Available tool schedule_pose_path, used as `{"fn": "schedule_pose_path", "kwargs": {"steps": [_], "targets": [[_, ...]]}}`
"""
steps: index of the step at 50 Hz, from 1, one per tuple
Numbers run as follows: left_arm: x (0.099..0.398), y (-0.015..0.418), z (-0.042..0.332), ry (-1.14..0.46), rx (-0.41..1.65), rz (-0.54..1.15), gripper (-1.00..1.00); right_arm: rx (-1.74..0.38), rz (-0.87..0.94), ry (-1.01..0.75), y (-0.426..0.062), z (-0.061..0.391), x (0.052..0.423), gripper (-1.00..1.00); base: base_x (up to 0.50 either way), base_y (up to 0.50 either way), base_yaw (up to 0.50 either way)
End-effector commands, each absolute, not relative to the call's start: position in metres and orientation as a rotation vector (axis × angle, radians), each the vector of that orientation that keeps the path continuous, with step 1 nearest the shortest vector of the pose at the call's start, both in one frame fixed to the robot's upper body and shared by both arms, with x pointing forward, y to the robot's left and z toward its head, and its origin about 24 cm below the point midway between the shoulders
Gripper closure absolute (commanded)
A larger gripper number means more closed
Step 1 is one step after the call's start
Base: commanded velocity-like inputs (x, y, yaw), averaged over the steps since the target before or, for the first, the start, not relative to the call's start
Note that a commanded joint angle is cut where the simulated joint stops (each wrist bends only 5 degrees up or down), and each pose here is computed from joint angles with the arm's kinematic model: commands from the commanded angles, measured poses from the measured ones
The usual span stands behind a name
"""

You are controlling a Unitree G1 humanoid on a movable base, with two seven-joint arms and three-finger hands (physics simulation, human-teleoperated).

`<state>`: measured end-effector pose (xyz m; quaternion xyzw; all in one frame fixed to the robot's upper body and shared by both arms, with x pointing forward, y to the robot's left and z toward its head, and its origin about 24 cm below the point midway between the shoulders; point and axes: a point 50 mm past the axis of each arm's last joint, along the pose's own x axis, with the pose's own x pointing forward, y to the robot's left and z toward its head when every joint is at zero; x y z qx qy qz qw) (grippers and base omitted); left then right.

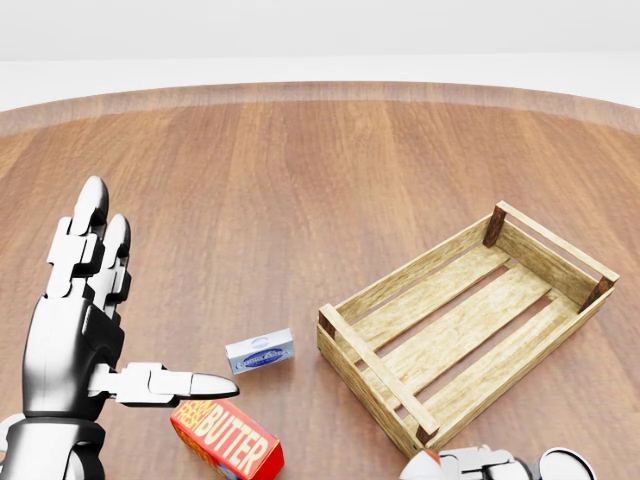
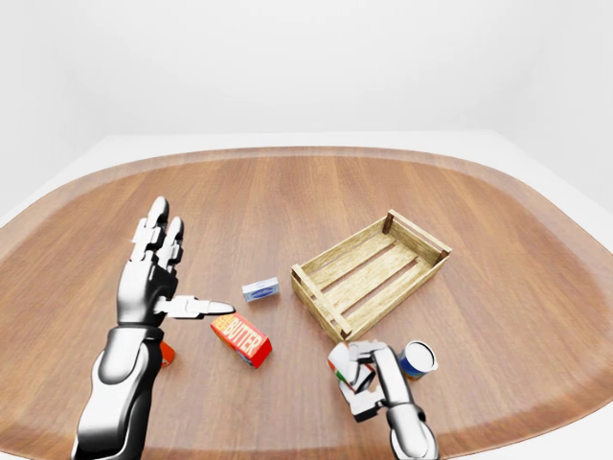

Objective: Pick up the tomato sauce, and put it in the wooden tray.

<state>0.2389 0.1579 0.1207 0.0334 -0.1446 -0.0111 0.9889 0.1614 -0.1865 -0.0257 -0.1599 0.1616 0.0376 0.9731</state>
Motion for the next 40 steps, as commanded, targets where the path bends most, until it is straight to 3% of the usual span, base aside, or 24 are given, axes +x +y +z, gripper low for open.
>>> {"fn": "schedule_pose_path", "kwargs": {"steps": [1,23,29,33,40], "targets": [[0.239,0.158,0.12,-0.288,0.065,-0.021,-1.0,-0.363,0.134,0.139,-0.169,0.032,0.15,1.0,0.0,0.0,0.0],[0.239,0.158,0.119,-0.284,0.069,-0.023,-1.0,-0.421,0.2,-0.102,-0.158,0.124,0.127,1.0,0.0,0.0,0.0],[0.24,0.157,0.118,-0.279,0.068,-0.023,-1.0,-0.488,0.213,-0.228,-0.156,0.154,0.124,1.0,0.0,0.0,0.0],[0.24,0.158,0.12,-0.288,0.068,-0.023,-1.0,-0.54,0.192,-0.224,-0.163,0.16,0.129,1.0,0.0,0.0,0.0],[0.241,0.158,0.119,-0.281,0.069,-0.023,-1.0,-0.712,-0.238,-0.281,-0.194,0.194,0.151,1.0,0.0,0.0,0.0]]}}
